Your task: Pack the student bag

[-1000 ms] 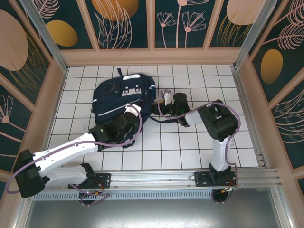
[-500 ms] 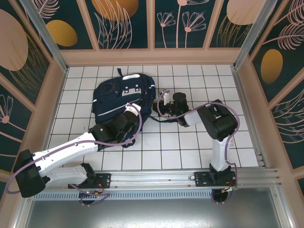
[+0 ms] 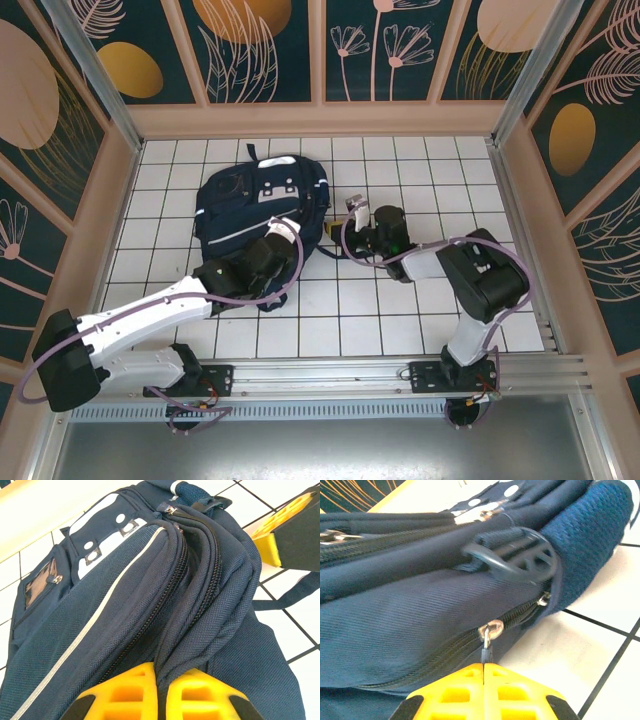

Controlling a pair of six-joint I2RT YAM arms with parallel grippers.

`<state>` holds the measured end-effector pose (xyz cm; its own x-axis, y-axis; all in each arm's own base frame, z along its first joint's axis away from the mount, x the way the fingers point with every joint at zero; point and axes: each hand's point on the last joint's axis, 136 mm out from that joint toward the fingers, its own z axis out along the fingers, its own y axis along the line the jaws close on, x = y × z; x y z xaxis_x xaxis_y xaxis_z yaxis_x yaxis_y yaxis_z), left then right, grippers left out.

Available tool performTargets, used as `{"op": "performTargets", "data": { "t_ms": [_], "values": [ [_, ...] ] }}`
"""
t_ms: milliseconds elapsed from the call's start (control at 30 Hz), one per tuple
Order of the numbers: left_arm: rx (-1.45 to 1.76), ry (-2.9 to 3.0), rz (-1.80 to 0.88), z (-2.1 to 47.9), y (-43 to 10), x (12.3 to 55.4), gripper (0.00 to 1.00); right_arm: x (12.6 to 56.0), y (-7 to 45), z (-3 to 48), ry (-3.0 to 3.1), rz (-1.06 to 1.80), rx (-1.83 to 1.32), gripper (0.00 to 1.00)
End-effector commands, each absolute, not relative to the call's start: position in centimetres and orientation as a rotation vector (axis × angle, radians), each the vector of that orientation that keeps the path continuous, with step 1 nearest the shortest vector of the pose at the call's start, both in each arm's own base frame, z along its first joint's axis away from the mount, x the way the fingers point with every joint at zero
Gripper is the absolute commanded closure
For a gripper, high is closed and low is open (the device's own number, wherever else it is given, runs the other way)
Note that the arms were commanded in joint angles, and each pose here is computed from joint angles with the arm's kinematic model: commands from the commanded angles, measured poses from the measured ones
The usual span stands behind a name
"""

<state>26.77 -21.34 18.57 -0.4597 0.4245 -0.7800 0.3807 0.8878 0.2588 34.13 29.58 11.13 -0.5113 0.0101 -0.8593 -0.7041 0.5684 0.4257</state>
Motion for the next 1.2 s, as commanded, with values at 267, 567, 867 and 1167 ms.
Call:
{"op": "performTargets", "data": {
  "t_ms": [267, 567, 867, 1167],
  "values": [
    [0.38, 2.016, 0.023, 21.7, -21.0, 29.0, 1.0, 30.2, 31.3, 13.0, 1.87, 0.956, -0.64, 1.0],
    [0.365, 1.998, 0.033, 22.9, -19.8, 28.6, 1.0, 33.1, 29.8, 11.3, 1.905, 0.878, -0.587, 0.77],
    [0.348, 1.986, 0.028, 23.9, -18.9, 28.4, 1.0, 35.4, 29.4, 10.7, 1.888, 0.903, -0.56, 0.65],
    [0.36, 1.993, 0.021, 23.8, -19.3, 28.6, 1.0, 36.6, 31.9, 10.4, 1.859, 0.989, -0.611, 0.58]
  ]
}}
